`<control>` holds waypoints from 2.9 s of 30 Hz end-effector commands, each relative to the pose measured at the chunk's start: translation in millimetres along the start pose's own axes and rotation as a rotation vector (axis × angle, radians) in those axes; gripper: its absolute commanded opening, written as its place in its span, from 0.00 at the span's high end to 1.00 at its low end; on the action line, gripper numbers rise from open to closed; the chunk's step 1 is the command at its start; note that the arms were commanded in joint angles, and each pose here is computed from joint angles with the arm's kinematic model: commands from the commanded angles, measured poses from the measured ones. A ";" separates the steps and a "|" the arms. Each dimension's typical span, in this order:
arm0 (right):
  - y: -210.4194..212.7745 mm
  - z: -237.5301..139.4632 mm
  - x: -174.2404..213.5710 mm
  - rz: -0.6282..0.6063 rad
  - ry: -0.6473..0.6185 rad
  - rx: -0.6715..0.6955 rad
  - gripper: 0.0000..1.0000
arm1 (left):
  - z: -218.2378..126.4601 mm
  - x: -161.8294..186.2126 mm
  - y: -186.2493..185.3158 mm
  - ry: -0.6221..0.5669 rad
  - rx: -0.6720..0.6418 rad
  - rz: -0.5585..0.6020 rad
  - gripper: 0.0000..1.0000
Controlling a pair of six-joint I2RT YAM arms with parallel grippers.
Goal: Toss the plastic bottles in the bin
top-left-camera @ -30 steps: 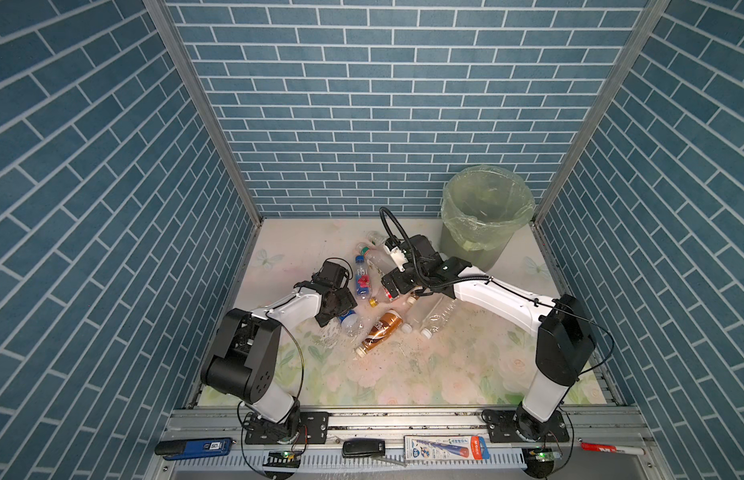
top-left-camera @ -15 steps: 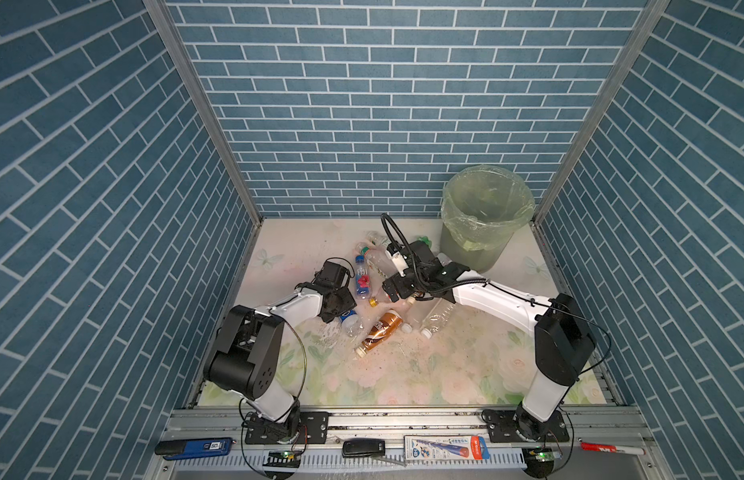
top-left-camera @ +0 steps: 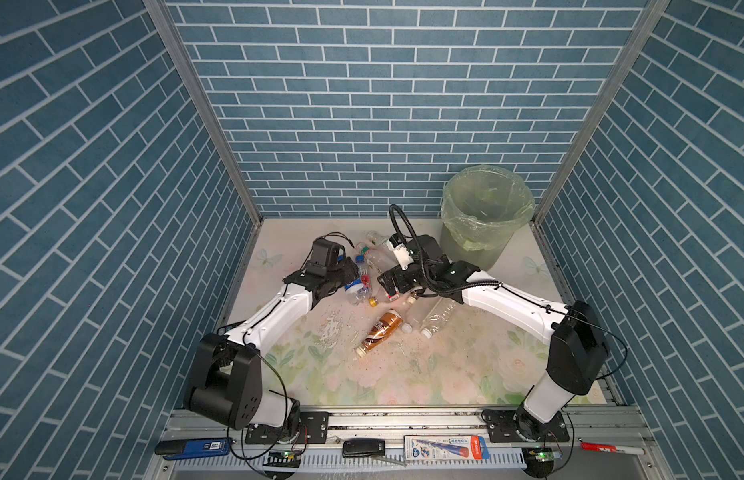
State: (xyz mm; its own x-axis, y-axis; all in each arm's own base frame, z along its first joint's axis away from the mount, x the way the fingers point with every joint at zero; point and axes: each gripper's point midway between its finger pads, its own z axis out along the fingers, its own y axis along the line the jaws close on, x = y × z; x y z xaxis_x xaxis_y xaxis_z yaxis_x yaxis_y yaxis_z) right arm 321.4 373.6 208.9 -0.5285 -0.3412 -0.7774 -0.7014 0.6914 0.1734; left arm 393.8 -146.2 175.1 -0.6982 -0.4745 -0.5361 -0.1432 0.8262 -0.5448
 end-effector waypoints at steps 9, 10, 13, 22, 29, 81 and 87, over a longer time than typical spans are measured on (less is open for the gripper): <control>24.5 -33.4 -39.4 0.071 -0.163 -0.147 0.01 | -13.9 -59.5 -85.1 -0.139 0.294 -0.116 0.38; 24.4 -33.2 -42.4 0.072 -0.170 -0.150 0.01 | -14.9 -60.6 -91.7 -0.139 0.308 -0.113 0.38; 21.3 -29.2 -48.5 0.077 -0.181 -0.150 0.01 | -15.6 -60.8 -108.4 -0.126 0.336 -0.102 0.38; 5.8 -18.5 -66.1 0.115 -0.230 -0.185 0.01 | -19.6 -55.9 -130.9 -0.099 0.409 -0.110 0.38; 4.5 -7.1 -72.7 0.134 -0.244 -0.226 0.10 | -16.4 -49.0 -132.8 -0.079 0.420 -0.115 0.38; -71.6 -101.2 -132.1 0.145 -0.318 0.020 0.61 | -66.7 -99.2 -190.6 -0.181 0.545 0.056 0.01; -102.5 -176.0 -173.1 0.083 -0.419 0.196 0.62 | -71.5 -98.6 -227.7 -0.168 0.672 0.122 0.01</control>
State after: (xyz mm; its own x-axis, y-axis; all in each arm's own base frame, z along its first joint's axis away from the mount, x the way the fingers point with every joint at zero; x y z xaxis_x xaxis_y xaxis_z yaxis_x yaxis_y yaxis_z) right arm 411.1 284.0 377.8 -0.4253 -0.0039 -0.9051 -0.5708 0.7772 0.2649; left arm 445.2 -246.0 378.6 -0.5697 -0.5170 -0.6388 0.3243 0.5728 -0.7528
